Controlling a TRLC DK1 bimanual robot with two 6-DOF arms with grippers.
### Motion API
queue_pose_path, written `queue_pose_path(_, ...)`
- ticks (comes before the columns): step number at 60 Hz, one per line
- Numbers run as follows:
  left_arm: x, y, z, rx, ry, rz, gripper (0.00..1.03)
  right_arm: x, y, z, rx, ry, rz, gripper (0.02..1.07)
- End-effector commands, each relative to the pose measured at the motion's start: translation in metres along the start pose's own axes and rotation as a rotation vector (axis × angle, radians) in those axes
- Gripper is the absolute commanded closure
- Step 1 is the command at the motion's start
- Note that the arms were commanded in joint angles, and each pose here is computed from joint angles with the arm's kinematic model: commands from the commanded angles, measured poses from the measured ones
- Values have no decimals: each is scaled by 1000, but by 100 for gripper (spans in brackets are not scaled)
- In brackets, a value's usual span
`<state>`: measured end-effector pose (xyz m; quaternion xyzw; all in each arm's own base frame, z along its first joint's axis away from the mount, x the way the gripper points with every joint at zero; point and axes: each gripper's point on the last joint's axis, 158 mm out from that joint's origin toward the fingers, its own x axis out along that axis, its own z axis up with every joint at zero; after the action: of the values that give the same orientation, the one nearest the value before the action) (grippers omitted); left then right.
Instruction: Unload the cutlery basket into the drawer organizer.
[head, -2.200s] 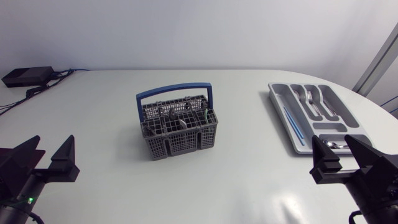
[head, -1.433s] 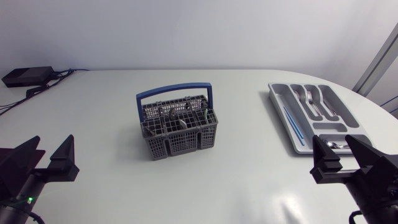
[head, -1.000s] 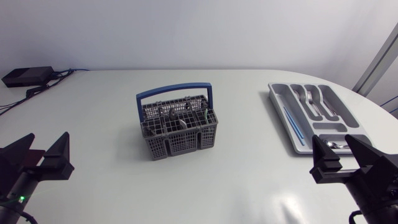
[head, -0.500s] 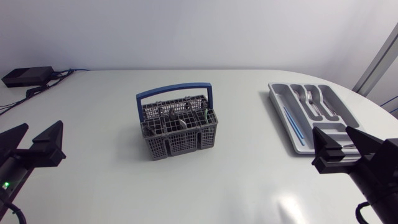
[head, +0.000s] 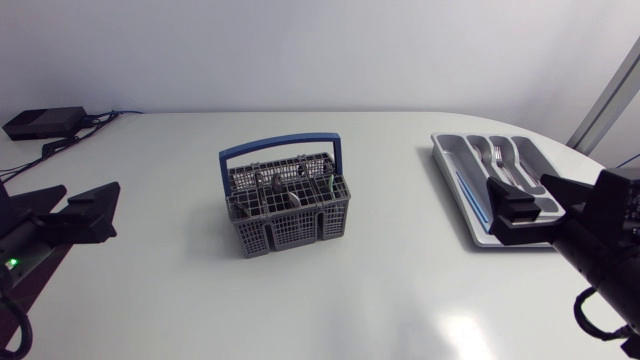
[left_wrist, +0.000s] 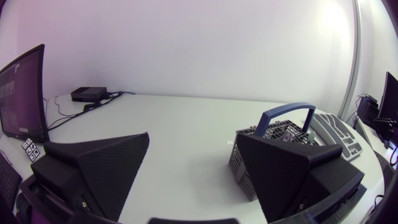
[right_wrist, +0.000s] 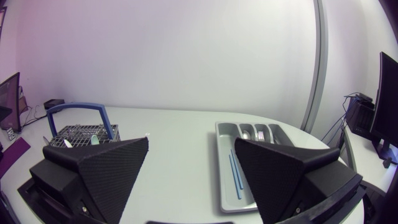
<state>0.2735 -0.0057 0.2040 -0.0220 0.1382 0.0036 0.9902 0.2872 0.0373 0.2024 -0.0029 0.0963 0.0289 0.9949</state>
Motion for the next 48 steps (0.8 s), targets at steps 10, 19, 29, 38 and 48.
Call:
queue_pose_path(10, 6, -20, 20, -15, 32, -38, 4, 9, 14, 19, 17, 43, 29, 7)
queue_pose_path(19, 11, -38, 28, 12, 62, -57, 4, 17, 26, 22, 20, 99, 54, 7)
queue_pose_path(29, 18, -53, 31, 38, 120, -47, 4, 34, 28, 16, 36, 238, 31, 7)
queue_pose_path(38, 26, -56, 32, 24, 174, -27, 4, 44, 28, 15, 54, 324, 20, 7)
queue_pose_path(48, 29, -66, 28, 33, 235, -40, 4, 43, 45, 23, 82, 378, 80, 7)
